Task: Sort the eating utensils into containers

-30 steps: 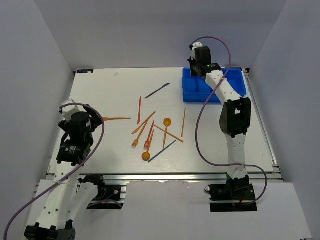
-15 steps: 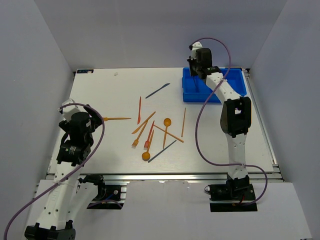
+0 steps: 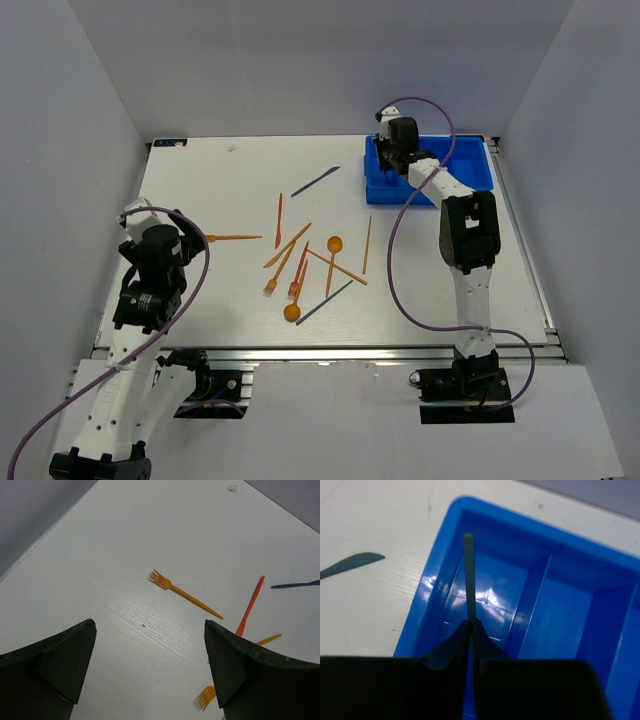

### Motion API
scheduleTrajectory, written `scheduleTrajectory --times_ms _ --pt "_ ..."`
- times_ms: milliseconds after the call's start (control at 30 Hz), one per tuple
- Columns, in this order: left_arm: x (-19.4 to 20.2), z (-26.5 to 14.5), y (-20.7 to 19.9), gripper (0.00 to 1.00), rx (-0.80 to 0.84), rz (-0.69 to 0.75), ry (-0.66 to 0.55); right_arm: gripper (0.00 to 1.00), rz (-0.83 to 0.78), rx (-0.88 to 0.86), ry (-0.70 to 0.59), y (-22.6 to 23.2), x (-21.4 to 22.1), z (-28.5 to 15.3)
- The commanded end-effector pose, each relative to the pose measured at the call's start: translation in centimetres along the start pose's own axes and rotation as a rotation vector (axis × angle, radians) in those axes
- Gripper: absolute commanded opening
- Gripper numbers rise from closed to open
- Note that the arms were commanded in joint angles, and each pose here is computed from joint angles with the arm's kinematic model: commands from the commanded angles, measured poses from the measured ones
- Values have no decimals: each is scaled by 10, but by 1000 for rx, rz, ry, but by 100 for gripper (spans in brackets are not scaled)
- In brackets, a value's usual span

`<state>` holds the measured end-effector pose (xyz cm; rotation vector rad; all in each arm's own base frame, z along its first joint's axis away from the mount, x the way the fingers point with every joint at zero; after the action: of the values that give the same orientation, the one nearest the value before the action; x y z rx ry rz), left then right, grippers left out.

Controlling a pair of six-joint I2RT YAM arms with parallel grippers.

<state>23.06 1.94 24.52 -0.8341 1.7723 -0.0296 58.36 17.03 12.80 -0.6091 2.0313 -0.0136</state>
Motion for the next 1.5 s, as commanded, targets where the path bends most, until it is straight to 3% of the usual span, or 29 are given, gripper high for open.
scheduleTrajectory --times_ms 0,67,167,300,467,500,567,733,933,1067,1300,1400,1433,1467 --pt "-2 -1 -2 98 26 -4 -8 20 -4 40 -141 -13 -51 -35" --pt "-2 -3 -2 98 31 -8 -11 47 0 60 -172 -18 -68 -53" --pt "-3 -4 -2 98 36 -12 -15 61 9 104 -212 -24 -96 -85" --pt "-6 -7 -2 98 46 -20 -26 68 99 157 -171 -21 -113 -124" --pt "-7 -8 -2 98 48 -24 -33 68 339 230 125 34 -36 -161" --pt "-7 -8 -2 98 48 -25 -33 67 307 197 209 67 0 -160" --pt "-7 -8 -2 98 47 -24 -32 64 309 197 238 98 26 -173" --pt "-7 -9 -2 98 50 -26 -33 58 329 171 360 141 80 -178" --pt "-7 -10 -2 98 57 -29 -34 56 316 137 435 163 110 -176" --pt "-8 -10 -3 98 59 -30 -34 46 302 102 492 174 137 -173" --pt "-7 -9 -3 98 59 -26 -29 39 302 80 577 186 169 -164" --pt "-7 -9 -3 98 61 -28 -32 23 304 75 591 188 175 -164" --pt "-7 -9 -4 98 65 -29 -32 11 306 73 593 188 176 -165" --pt "-7 -9 -3 98 62 -27 -31 4 304 74 594 188 177 -166"
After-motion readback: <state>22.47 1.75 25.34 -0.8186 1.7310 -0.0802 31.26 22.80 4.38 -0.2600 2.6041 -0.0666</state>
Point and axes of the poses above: each gripper's point midway between its finger pads, its own z axis out along the fingers, its own y axis along the line the jaws close on, x = y × z, the point moved 3 cm from there along -z, back along the fingers, and after that the axes turned 12 degrees about -z, right-handed, at the moved point
